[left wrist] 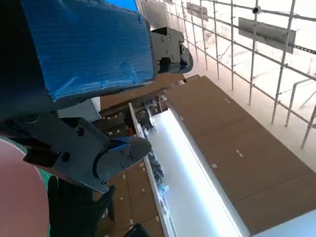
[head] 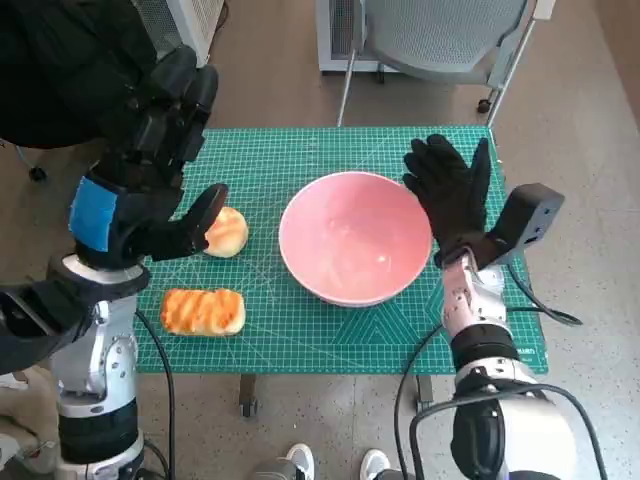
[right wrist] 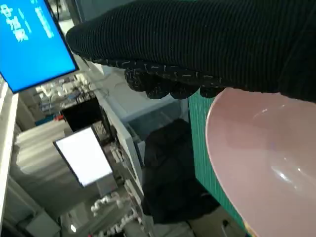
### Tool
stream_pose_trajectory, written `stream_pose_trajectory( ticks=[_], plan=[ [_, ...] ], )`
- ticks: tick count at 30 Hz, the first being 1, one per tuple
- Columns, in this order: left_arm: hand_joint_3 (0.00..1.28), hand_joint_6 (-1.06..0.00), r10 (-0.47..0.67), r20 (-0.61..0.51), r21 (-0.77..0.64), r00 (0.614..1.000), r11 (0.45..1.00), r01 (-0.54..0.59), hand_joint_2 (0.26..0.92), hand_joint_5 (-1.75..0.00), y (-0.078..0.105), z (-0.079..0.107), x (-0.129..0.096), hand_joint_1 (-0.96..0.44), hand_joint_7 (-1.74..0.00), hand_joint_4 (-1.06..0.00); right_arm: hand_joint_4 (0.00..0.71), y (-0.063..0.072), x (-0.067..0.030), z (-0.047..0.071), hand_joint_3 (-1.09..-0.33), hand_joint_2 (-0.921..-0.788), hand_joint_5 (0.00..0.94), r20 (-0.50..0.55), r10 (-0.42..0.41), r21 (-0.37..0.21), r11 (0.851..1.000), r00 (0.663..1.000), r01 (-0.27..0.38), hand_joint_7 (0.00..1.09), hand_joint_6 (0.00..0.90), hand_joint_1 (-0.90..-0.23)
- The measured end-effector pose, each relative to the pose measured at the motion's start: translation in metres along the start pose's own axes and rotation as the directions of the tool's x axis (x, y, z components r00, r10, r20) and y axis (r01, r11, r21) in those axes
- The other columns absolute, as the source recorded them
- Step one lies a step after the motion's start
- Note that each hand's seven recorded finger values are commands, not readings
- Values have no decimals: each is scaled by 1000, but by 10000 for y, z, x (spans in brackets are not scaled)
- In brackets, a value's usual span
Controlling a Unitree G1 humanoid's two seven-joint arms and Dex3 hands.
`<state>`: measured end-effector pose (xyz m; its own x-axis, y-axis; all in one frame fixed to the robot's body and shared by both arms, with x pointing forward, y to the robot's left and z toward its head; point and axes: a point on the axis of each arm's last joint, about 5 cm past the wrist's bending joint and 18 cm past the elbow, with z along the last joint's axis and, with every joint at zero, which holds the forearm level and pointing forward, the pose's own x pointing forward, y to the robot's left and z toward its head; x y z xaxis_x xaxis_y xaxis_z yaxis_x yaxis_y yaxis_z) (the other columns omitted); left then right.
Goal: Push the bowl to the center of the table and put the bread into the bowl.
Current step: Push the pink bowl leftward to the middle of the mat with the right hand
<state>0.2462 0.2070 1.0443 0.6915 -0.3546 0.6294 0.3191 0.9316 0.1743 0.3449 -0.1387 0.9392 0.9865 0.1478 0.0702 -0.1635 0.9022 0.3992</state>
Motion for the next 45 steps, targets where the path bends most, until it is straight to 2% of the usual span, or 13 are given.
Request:
stream_pose_trajectory(
  ticks=[7,32,39,43,45],
  plan=[
    [795,1,7,1,7,1000,1000,-7,706,-2,-7,11,-14,-177,-381,-27,504,54,14,-12,-932,-921,6,-6,18,-4,1000,1000,-18,574,660,-714],
    [790,1,39,-9,24,999,999,-38,705,-5,-12,9,-43,-185,-394,-30,489,191,45,-46,-934,-921,0,-43,74,-40,996,996,-75,527,609,-726],
    [784,1,43,-12,27,999,999,-43,707,-6,-14,5,-66,-190,-404,-31,485,167,59,2,-927,-921,1,-37,83,-55,995,996,-85,470,528,-734],
    [780,1,47,-16,28,999,998,-47,708,-6,-13,0,-92,-193,-406,-31,484,122,72,78,-926,-921,1,1,91,-78,993,996,-91,396,515,-721],
    [762,1,51,-16,30,999,998,-51,714,-8,-10,-1,-110,-197,-411,-32,465,94,76,130,-927,-921,0,38,104,-97,990,994,-99,318,478,-702]
  ],
)
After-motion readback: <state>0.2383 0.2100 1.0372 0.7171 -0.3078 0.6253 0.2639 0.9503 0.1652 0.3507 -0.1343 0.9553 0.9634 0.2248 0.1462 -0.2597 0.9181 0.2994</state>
